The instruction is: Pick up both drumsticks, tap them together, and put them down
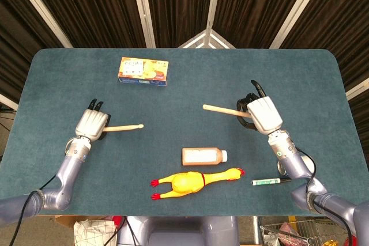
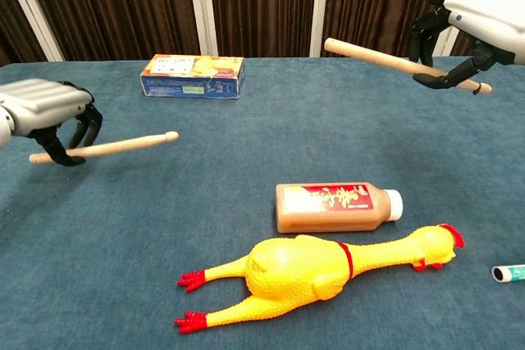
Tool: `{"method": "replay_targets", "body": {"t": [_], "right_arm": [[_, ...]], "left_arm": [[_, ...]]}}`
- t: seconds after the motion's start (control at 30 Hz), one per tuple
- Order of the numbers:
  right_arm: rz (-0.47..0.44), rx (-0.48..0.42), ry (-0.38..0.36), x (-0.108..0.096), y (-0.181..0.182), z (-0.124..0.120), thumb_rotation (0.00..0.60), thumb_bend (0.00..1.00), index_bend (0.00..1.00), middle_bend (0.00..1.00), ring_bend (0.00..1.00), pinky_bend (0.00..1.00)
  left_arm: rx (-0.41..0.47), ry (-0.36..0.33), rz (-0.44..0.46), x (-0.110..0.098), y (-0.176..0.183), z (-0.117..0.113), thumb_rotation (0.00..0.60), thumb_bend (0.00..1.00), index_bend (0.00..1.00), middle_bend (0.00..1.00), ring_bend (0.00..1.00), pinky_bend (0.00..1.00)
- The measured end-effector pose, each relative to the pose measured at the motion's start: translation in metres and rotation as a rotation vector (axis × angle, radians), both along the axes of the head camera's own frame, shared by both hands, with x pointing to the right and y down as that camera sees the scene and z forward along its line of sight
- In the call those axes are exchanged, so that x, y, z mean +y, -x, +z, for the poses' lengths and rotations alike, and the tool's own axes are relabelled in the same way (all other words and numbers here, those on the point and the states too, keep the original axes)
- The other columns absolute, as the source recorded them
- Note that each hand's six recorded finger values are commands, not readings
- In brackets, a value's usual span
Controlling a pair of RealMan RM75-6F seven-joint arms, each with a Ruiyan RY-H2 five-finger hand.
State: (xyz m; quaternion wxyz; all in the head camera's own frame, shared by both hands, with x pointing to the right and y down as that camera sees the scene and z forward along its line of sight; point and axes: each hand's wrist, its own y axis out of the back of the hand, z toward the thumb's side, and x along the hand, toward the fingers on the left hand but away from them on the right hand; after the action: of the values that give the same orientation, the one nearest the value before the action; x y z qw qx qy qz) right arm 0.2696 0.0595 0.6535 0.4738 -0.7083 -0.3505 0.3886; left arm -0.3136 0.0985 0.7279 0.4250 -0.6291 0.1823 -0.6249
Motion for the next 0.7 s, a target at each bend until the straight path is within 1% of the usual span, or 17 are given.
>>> {"method": "replay_targets", "body": {"t": [0.1,0.2,0.43,0.5,0.57,0.7], "right_arm": [[-0.001,0.002,-0.004,-0.001,-0.001,-0.002,0.600,0.46,0.68,0.62,0.41,0.08],[-0.001,0.001,-0.006,-0.001,-0.001,-0.004,0.600,0.46,0.68,0.62,0.41,0.08],[0.019,-0.008,-0.008,-0.004,-0.006,-0.010,0.600,0.46,0.68,0.62,0.41,0.08],[0.026,-0.009,-0.006,-0.005,-0.008,-0.010,0.600,0.46,0.68,0.62,0.41,0.08],[0.034,-0.008,-0.002,-0.006,-0.010,-0.010,0.600,0.46,0.68,0.62,0.41,0.08],[0.044,-0.007,0.005,-0.006,-0.014,-0.009,0.600,0.46,0.68,0.62,0.41,0.08]], "left_arm": [[-0.007,0.023,-0.021,0.004,0.000,0.010,0.600,0.49,0.63,0.58,0.10,0.00],[-0.009,0.027,-0.040,0.003,-0.004,0.016,0.600,0.49,0.62,0.58,0.10,0.00],[-0.008,0.017,-0.067,-0.003,-0.012,0.020,0.600,0.49,0.59,0.56,0.10,0.00],[-0.006,0.013,-0.077,-0.006,-0.013,0.019,0.600,0.49,0.58,0.54,0.09,0.00],[-0.004,0.004,-0.086,-0.009,-0.014,0.017,0.600,0.49,0.54,0.51,0.08,0.00],[-0.018,-0.007,-0.093,-0.013,-0.011,0.015,0.600,0.49,0.42,0.39,0.03,0.00]]}}
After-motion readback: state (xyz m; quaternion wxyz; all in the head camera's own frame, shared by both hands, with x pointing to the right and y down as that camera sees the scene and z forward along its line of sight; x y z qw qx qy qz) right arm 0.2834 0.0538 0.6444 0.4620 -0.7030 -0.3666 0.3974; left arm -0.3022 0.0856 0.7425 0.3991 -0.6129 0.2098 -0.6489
